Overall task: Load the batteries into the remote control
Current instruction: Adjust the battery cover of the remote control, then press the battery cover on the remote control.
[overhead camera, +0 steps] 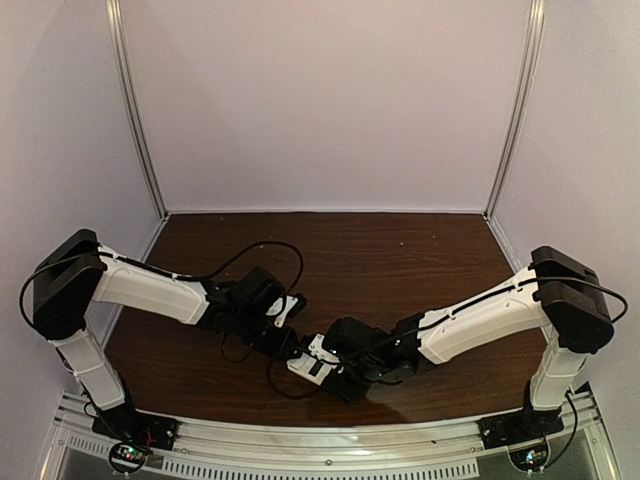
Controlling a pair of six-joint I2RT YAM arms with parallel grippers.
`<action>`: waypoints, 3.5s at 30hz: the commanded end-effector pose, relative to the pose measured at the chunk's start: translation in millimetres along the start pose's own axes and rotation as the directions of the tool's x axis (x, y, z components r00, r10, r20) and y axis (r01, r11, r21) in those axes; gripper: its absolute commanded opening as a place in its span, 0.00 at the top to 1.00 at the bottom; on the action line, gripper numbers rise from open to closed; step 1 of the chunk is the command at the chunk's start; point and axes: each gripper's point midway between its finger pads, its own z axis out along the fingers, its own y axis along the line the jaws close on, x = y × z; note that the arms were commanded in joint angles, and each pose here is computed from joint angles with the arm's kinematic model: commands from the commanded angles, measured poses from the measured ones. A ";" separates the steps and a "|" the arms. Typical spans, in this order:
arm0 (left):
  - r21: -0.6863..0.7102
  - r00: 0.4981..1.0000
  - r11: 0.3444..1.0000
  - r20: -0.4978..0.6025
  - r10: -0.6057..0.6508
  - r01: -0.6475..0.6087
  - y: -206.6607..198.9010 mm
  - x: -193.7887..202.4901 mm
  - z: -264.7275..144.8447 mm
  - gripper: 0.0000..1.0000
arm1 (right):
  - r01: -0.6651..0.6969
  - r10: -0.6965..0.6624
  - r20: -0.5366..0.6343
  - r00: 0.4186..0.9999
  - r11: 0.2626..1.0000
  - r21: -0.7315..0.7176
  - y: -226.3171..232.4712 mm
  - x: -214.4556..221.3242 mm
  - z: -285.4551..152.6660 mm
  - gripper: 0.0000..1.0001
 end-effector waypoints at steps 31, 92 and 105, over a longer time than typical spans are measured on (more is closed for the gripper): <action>0.036 0.966 0.999 -0.253 0.045 -0.037 -14.2 106.8 8.1 0.72 | -0.018 0.014 0.031 0.999 0.988 0.156 -36.9 8.0 6.3 1.00; 0.054 0.976 0.990 0.183 0.118 -0.130 -0.1 23.4 -54.9 0.47 | 0.197 -0.242 0.116 0.963 0.932 0.305 -38.3 6.1 -16.5 1.00; 0.001 0.933 0.982 0.313 0.179 -0.189 15.5 -49.0 -79.9 0.43 | 0.303 -0.324 0.121 0.938 0.939 0.160 -8.5 9.5 -13.0 1.00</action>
